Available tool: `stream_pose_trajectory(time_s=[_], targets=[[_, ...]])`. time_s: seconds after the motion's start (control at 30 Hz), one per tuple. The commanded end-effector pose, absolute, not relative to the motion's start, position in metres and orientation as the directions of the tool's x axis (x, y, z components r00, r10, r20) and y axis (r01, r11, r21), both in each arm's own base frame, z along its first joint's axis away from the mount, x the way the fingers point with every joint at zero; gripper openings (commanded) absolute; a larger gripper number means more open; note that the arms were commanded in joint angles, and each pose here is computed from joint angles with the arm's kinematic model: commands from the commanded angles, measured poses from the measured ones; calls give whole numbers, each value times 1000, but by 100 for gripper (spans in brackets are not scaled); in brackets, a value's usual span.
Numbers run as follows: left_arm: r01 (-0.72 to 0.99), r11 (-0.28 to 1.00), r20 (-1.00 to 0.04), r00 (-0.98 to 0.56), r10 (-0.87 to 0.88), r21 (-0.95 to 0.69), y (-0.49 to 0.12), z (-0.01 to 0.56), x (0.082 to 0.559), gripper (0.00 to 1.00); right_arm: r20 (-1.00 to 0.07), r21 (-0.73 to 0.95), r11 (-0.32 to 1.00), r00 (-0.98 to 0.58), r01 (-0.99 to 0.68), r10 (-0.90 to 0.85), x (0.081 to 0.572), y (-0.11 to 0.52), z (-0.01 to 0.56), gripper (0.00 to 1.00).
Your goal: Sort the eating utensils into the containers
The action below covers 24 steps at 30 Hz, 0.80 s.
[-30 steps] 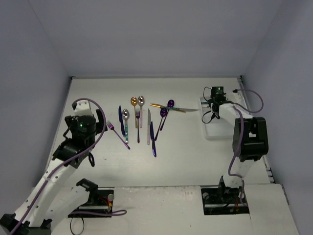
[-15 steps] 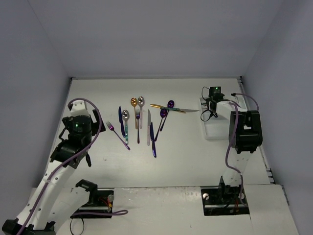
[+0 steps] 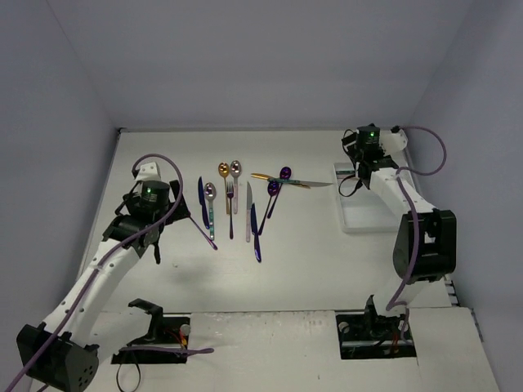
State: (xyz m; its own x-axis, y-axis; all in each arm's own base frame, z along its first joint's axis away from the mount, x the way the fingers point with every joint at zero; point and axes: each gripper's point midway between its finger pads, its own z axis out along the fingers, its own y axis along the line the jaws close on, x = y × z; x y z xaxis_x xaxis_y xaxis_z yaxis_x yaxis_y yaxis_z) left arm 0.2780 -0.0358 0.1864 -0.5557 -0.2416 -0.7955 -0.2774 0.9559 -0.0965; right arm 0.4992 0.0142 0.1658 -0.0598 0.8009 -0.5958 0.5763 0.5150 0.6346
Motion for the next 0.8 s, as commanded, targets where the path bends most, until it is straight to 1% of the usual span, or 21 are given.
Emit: stream_pose_trajectory(time_s=[0.0, 0.1, 0.23, 0.37, 0.57, 0.67, 0.77], targets=[[-323, 918, -752, -540, -378, -229, -54, 195, 294, 87, -734, 561, 714, -146, 420, 663, 475, 31, 220, 67], [-367, 892, -698, -566, -439, -263, -65, 178, 304, 87, -762, 544, 770, -188, 334, 620, 449, 51, 234, 68], [-432, 869, -617, -623, -481, -242, -75, 145, 317, 86, -798, 509, 826, -227, 242, 558, 414, 71, 241, 68], [-500, 836, -550, -643, -533, -226, -83, 118, 327, 82, -798, 496, 847, -285, 189, 531, 388, 82, 224, 68], [-549, 821, -512, -666, -543, -157, -83, 88, 338, 79, -828, 442, 893, -343, 85, 443, 366, 92, 216, 71], [-568, 812, -489, -675, -553, -135, -83, 75, 341, 76, -839, 428, 903, -354, 42, 414, 357, 95, 215, 75], [-582, 805, -463, -686, -561, -113, -84, 63, 341, 73, -841, 420, 907, -369, 17, 396, 350, 97, 209, 76]])
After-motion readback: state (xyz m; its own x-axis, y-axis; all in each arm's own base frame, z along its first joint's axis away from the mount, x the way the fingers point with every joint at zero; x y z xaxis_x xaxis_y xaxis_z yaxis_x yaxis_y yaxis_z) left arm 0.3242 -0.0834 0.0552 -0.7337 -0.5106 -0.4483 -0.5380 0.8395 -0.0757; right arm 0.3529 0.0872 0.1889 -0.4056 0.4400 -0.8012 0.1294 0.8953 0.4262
